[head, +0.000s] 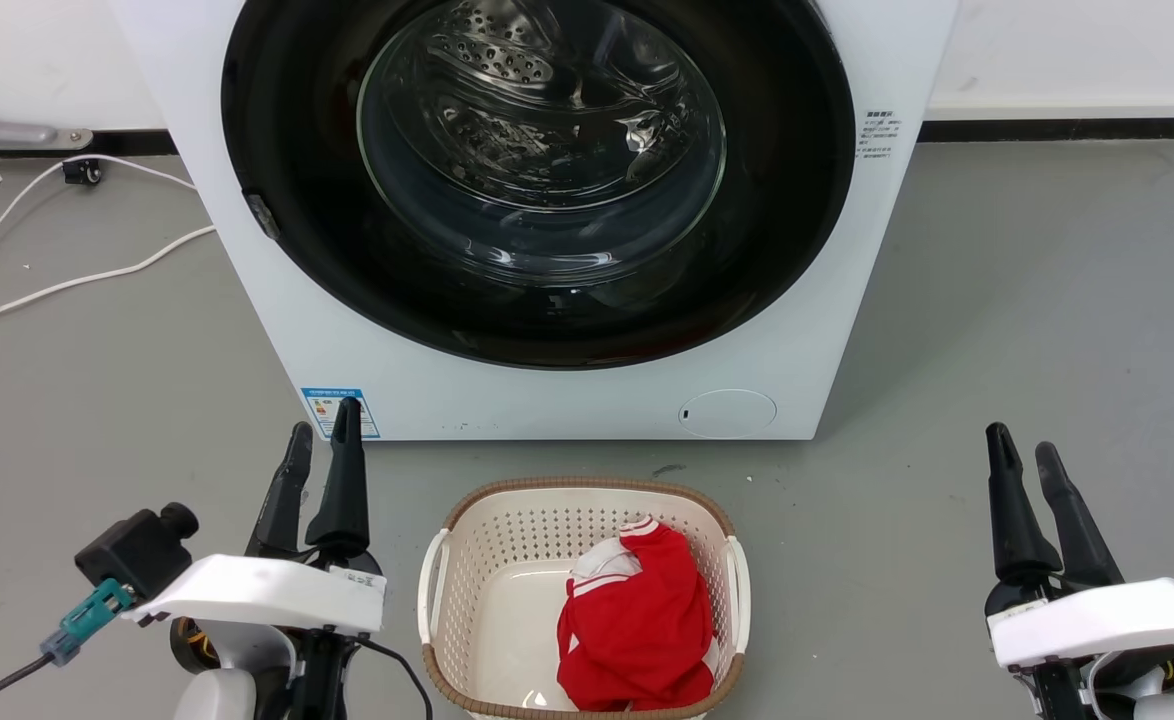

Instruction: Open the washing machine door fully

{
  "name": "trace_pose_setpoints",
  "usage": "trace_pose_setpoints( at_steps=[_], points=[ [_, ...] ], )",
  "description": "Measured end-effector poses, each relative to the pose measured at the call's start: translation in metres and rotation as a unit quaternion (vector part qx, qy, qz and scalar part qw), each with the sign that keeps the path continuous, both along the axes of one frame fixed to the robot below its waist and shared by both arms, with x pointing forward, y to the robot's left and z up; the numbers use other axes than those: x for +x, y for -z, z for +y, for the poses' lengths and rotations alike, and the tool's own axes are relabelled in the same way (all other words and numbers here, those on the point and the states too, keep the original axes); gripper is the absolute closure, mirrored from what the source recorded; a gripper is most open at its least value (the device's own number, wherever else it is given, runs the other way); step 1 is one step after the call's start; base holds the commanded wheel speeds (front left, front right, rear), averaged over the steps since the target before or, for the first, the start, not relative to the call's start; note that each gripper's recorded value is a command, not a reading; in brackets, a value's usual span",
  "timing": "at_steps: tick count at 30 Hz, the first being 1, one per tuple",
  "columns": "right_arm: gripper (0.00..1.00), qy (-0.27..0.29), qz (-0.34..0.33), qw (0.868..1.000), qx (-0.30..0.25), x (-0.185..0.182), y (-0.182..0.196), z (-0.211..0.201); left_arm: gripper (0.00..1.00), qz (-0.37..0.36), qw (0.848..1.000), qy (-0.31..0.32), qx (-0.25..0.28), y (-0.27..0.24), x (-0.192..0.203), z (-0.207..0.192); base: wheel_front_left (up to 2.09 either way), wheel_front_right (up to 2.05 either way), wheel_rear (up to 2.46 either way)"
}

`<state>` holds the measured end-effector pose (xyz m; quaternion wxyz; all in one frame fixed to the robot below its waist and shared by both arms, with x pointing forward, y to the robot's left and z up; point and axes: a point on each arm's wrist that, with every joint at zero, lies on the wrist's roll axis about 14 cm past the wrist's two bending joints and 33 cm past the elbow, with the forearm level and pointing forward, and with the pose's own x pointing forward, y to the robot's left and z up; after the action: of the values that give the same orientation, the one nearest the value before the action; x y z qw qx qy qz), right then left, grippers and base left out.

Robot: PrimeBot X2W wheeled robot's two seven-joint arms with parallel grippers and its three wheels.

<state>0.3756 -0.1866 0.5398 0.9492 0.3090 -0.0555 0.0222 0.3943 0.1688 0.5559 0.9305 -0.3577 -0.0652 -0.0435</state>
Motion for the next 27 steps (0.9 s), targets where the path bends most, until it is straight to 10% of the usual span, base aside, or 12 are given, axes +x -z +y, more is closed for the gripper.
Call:
trace_pose_setpoints(
  at_steps=[27],
  points=[
    [0.0, 0.005, -0.009, 0.986, -0.169, -0.006, -0.002, 0.003, 0.0, -0.017, 0.983, -0.01, 0.18, 0.003, -0.002, -0.014, 0.0, 0.0, 0.0]
  ],
)
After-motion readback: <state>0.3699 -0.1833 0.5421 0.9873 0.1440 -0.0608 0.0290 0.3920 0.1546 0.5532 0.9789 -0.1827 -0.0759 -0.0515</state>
